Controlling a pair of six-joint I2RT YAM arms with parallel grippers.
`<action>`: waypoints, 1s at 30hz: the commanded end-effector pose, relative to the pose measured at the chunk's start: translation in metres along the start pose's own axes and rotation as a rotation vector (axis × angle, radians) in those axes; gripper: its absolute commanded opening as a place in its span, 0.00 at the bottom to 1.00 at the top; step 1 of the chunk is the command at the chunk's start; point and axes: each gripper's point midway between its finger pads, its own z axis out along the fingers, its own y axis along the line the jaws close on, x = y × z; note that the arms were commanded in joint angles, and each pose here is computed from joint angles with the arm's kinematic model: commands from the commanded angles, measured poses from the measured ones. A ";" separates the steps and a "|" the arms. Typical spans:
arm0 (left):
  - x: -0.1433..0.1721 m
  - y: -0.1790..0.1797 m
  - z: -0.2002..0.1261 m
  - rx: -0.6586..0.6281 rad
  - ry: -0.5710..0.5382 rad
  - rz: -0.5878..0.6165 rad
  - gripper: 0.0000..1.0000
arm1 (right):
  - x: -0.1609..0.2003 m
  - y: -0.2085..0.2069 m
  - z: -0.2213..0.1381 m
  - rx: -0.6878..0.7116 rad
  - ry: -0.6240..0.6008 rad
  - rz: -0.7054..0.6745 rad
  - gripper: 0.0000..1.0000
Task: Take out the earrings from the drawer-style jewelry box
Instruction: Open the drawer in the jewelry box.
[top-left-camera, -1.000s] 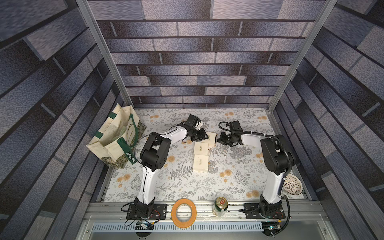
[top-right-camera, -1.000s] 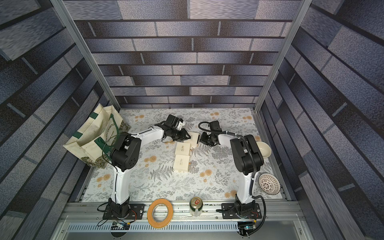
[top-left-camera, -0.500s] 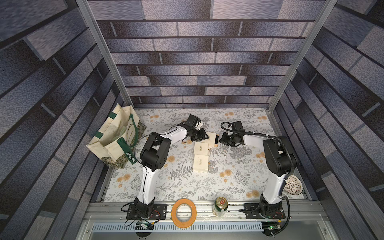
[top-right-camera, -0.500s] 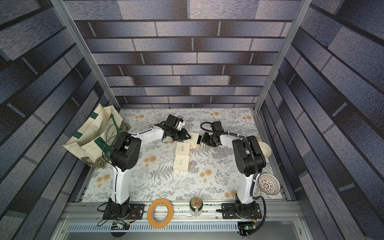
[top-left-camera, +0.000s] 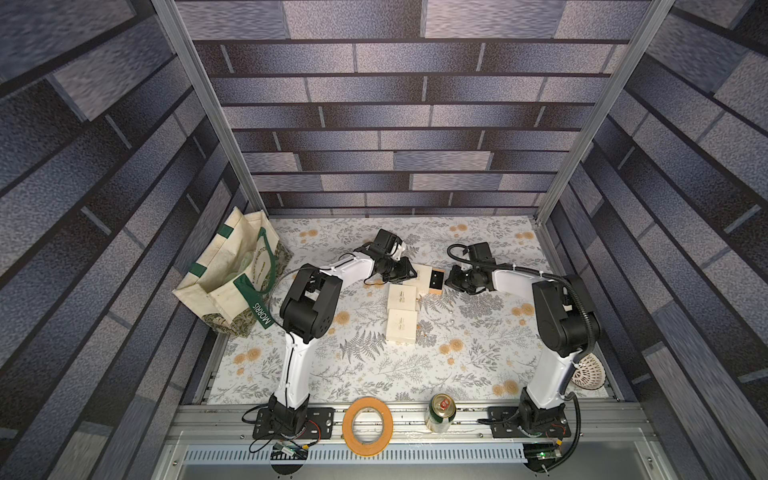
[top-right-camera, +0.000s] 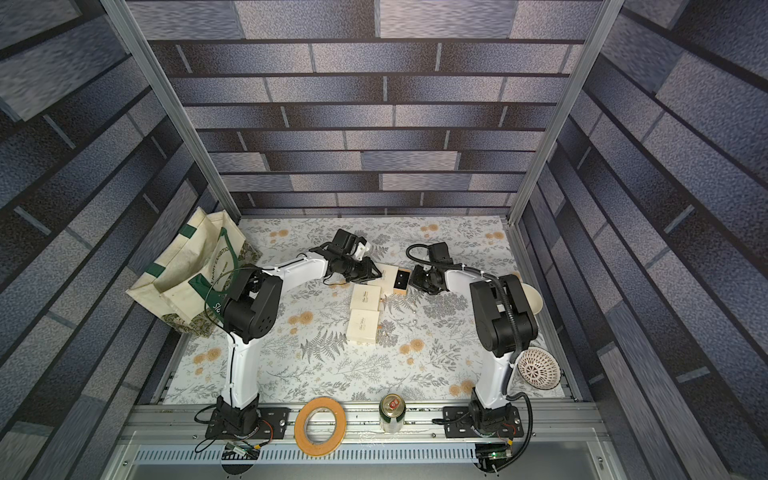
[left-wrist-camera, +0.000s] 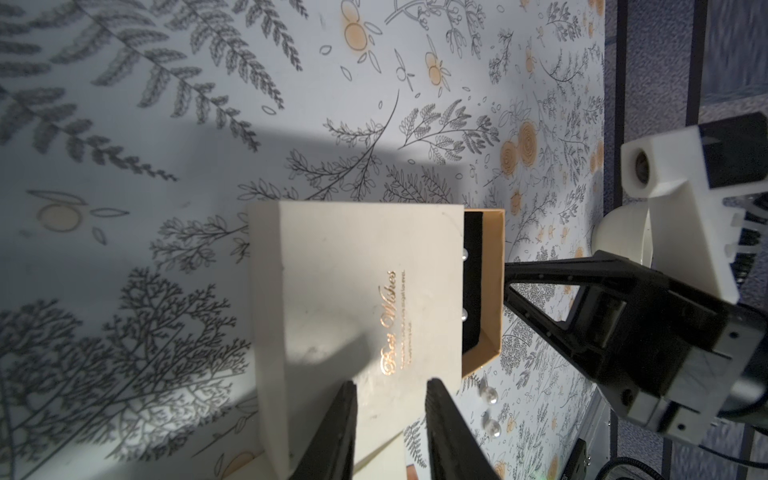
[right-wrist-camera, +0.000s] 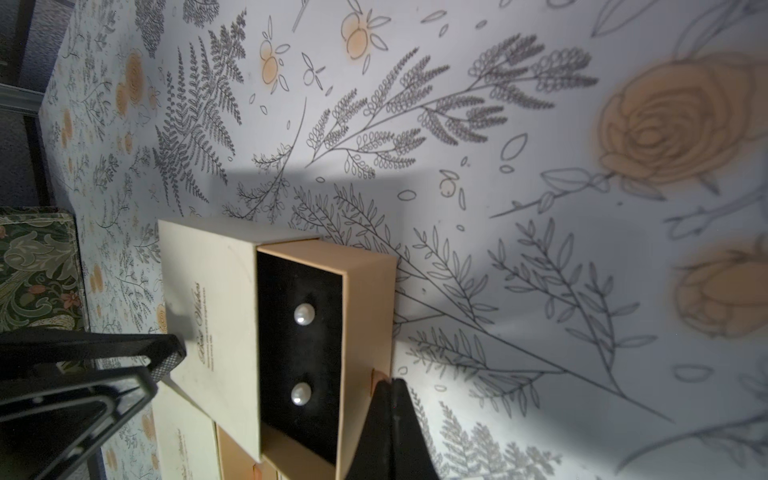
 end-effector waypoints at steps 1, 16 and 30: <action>0.017 0.031 0.000 -0.097 0.036 -0.070 0.32 | 0.008 -0.016 -0.007 0.051 0.014 0.013 0.00; 0.018 0.030 -0.001 -0.090 0.031 -0.071 0.32 | -0.008 0.006 -0.012 -0.017 0.012 -0.019 0.13; 0.014 0.025 -0.002 -0.075 0.025 -0.072 0.32 | -0.026 0.040 -0.040 0.066 -0.033 -0.152 0.27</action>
